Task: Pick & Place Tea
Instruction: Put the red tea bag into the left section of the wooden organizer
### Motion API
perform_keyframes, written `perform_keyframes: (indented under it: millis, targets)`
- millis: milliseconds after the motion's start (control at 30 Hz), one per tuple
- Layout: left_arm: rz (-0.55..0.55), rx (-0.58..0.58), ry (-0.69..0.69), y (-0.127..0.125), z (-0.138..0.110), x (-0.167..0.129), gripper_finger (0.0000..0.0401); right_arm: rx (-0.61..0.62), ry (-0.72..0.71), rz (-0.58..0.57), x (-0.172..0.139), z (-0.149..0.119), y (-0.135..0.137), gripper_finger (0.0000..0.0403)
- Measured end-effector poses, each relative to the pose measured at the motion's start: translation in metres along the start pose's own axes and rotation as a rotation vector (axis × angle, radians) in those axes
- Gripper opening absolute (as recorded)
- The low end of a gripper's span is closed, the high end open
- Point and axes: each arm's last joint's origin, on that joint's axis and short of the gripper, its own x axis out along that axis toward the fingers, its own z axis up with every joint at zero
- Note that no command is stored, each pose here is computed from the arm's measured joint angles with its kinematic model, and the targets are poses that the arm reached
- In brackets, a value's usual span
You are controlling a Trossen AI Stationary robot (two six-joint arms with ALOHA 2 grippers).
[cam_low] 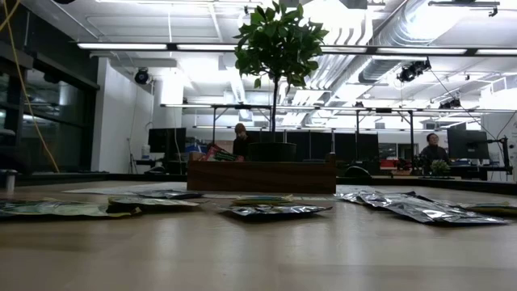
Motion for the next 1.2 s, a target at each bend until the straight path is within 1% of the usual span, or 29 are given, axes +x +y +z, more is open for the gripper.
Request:
perform_keyframes:
  millis: [67,200,267,367,467,600,700,767,900,967,1067,1133,1200]
  targets:
    - [0.000,0.001,0.006,0.000,-0.001,0.000,0.0001,0.001,0.003,0.019,0.000,0.000,0.001,0.0066]
    - [0.000,0.003,0.015,0.000,-0.001,0.000,0.0000,0.008,0.004,0.019,0.000,0.001,0.001,0.0126]
    - [0.000,0.008,0.042,0.000,-0.004,0.000,0.0000,-0.004,0.022,0.007,-0.001,0.005,0.001,0.0155]
    - [0.004,0.022,0.107,0.000,-0.009,-0.001,0.0000,-0.044,0.079,-0.049,-0.007,0.023,0.002,0.0190]
    - [0.006,0.035,0.170,0.001,-0.010,-0.005,0.0000,-0.084,0.183,-0.118,-0.019,0.046,0.004,0.0213]
    - [0.003,0.064,0.335,0.002,-0.022,-0.010,0.0000,-0.098,0.309,-0.204,-0.043,0.077,0.010,0.0224]
    - [0.006,0.075,0.499,0.005,-0.030,-0.012,0.0000,-0.077,0.389,-0.231,-0.062,0.096,0.018,0.0223]
    - [-0.014,0.079,0.623,0.009,-0.035,-0.013,0.0000,-0.065,0.439,-0.241,-0.075,0.105,0.023,0.0221]
    - [-0.028,0.089,0.819,0.021,-0.047,-0.006,0.0000,-0.056,0.530,-0.286,-0.095,0.115,0.033,0.0222]
    - [-0.058,0.085,0.928,0.027,-0.056,-0.007,0.0000,-0.054,0.558,-0.311,-0.102,0.118,0.037,0.0222]
    - [-0.099,0.047,0.970,0.037,-0.065,0.004,0.0000,-0.050,0.603,-0.342,-0.108,0.116,0.041,0.0220]
    - [-0.098,0.026,1.056,0.044,-0.078,0.002,0.0000,-0.049,0.624,-0.349,-0.110,0.114,0.044,0.0221]
    - [-0.098,0.010,1.095,0.050,-0.090,0.005,0.0000,-0.039,0.643,-0.351,-0.111,0.112,0.046,0.0222]
